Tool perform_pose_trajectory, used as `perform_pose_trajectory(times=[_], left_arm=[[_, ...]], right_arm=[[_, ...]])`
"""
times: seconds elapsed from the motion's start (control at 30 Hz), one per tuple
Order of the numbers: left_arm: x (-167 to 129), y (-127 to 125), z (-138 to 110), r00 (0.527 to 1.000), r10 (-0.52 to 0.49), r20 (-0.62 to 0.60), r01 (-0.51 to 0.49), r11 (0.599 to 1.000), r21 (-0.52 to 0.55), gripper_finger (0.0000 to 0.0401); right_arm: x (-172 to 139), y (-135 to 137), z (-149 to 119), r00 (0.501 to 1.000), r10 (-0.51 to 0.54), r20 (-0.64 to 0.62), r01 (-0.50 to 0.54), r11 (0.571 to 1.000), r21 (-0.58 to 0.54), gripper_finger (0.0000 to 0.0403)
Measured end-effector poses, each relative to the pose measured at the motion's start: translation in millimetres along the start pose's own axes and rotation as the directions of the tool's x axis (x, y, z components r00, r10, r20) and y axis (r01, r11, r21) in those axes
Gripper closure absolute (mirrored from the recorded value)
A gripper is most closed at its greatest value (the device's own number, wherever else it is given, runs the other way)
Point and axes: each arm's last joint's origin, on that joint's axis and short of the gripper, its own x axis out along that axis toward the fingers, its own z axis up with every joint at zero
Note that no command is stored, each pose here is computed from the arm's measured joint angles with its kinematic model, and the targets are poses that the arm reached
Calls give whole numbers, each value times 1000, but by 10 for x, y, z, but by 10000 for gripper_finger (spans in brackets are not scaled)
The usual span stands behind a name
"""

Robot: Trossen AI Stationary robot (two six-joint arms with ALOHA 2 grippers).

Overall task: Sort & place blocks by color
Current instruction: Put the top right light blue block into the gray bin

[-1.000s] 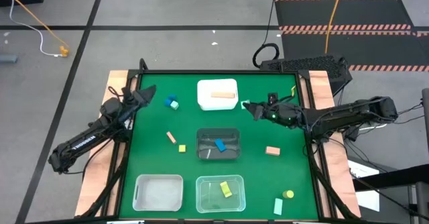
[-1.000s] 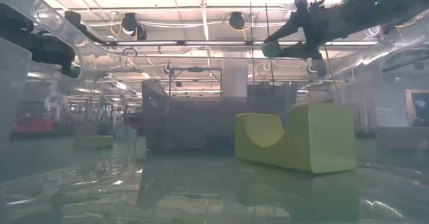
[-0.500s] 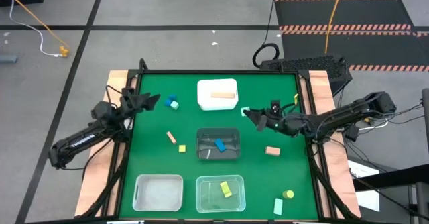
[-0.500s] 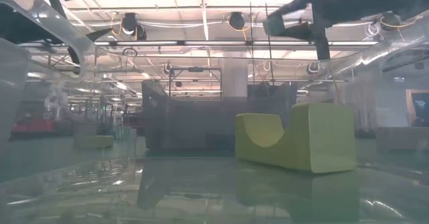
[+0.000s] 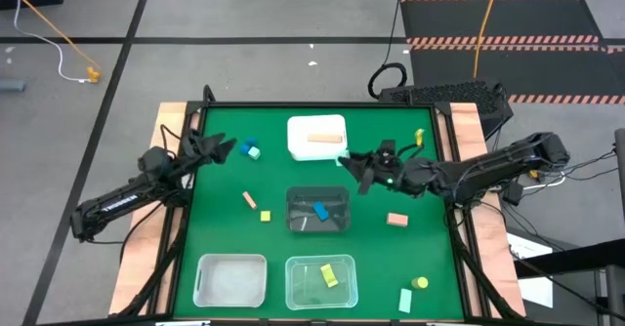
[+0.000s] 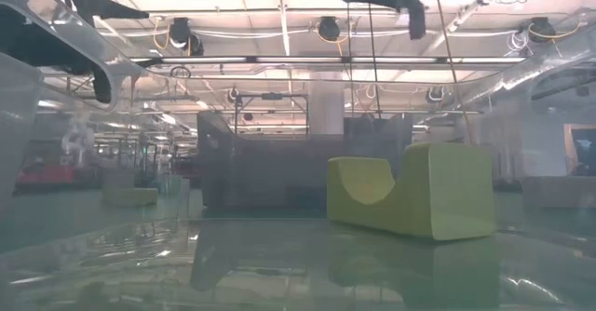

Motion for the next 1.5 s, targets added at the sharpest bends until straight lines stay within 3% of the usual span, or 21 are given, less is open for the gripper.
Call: perform_pose_trajectory(times=[0.1, 0.23, 0.6, 0.73, 0.87, 1.03, 1.2, 1.33, 1.5], left_arm=[[-5, -93, 3, 995, -99, -19, 99, 995, 27, 50], [-12, -152, -44, 980, -168, -110, 168, 986, -14, 50], [107, -148, -212, 961, -104, -255, 134, 986, 100, 50], [243, -307, -216, 957, -79, -279, 132, 975, 176, 50], [443, -547, -230, 944, -57, -325, 168, 930, 326, 50], [741, -716, -313, 912, 93, -399, 161, 814, 558, 50], [1071, -806, -466, 851, 238, -468, 231, 630, 741, 50], [1292, -883, -631, 811, 266, -522, 365, 467, 805, 50], [1450, -927, -789, 809, 296, -507, 420, 313, 852, 50]], right_arm=[[117, 87, -14, 999, -14, -36, 13, 1000, -24, 289], [285, 183, -54, 997, 7, -80, -9, 999, -32, 289], [570, 348, -9, 984, 107, -142, -108, 994, -2, 289], [575, 354, 1, 984, 108, -138, -109, 994, 0, 289], [568, 358, 13, 985, 110, -136, -106, 994, 36, 289], [567, 362, 8, 981, 126, -150, -107, 986, 127, 289], [564, 373, 0, 970, 162, -181, -110, 957, 267, 289], [564, 383, 8, 968, 176, -176, -107, 933, 345, 289], [580, 373, 41, 971, 180, -156, -106, 912, 395, 289]])
